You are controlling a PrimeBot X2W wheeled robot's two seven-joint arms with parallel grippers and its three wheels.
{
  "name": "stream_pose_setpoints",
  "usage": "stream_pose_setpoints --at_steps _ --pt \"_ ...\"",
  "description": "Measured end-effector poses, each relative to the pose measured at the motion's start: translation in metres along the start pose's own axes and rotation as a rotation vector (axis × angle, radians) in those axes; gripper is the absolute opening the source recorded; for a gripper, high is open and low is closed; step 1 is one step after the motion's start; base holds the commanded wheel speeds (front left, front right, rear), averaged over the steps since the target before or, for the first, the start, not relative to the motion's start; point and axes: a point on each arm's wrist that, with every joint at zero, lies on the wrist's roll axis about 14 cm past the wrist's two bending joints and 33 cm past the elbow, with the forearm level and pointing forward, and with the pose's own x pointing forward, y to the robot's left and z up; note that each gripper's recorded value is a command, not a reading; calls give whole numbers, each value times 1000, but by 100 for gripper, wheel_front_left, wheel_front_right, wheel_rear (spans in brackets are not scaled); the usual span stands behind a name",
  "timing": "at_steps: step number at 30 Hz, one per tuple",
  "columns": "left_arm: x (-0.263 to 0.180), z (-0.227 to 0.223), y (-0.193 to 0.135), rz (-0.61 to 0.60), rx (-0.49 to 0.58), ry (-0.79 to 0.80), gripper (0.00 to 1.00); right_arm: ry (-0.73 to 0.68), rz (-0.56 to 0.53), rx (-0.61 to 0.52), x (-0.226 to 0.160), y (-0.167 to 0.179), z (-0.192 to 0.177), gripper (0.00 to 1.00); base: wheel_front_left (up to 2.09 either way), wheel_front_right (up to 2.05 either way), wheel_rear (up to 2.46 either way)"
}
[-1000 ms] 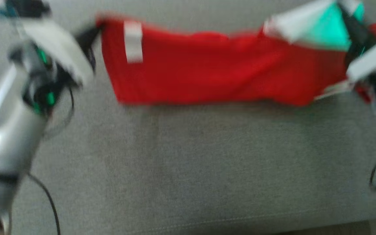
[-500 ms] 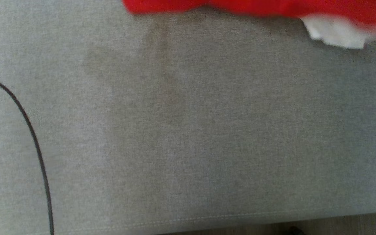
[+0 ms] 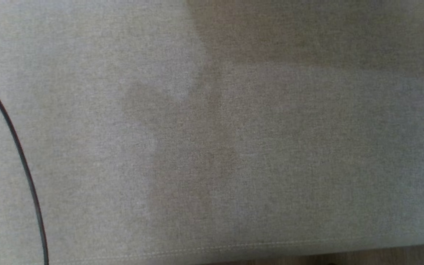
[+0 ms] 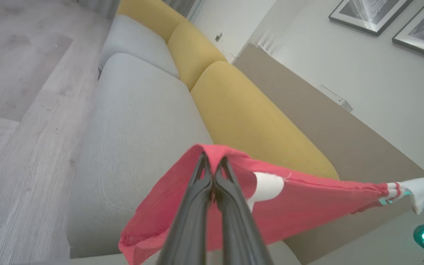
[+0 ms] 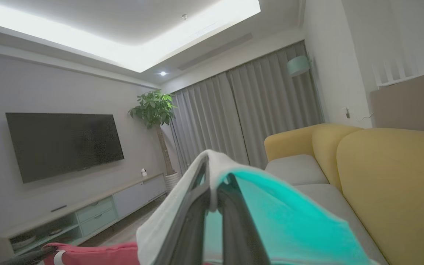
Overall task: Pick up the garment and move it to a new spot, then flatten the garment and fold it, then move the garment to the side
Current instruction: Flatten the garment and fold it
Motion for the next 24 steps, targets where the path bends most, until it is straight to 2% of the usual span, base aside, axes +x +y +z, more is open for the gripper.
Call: stream_pose_setpoints --at_steps 3,6,9,12,15,19,24 --pt "-8 -28 10 21 -17 86 0 89 -12 15 -14 -5 -27 0 0 0 0" --pt "-25 -81 28 66 -61 235 0 297 -10 48 -47 -5 -86 0 0 0 0" --pt "-55 -144 46 112 -80 420 0 531 -37 120 -100 -6 -149 0 0 0 0" --pt "-96 -199 58 141 -85 596 0 739 -69 157 -159 -8 -188 0 0 0 0" --pt "-135 -231 56 125 -135 720 0 895 -90 192 -208 -6 -201 0 0 0 0" --pt "-178 -249 41 71 -164 828 0 1050 -105 211 -264 -3 -201 0 0 0 0" --pt "-225 -263 23 0 -131 903 0 1202 -119 244 -330 3 -198 0 0 0 0"
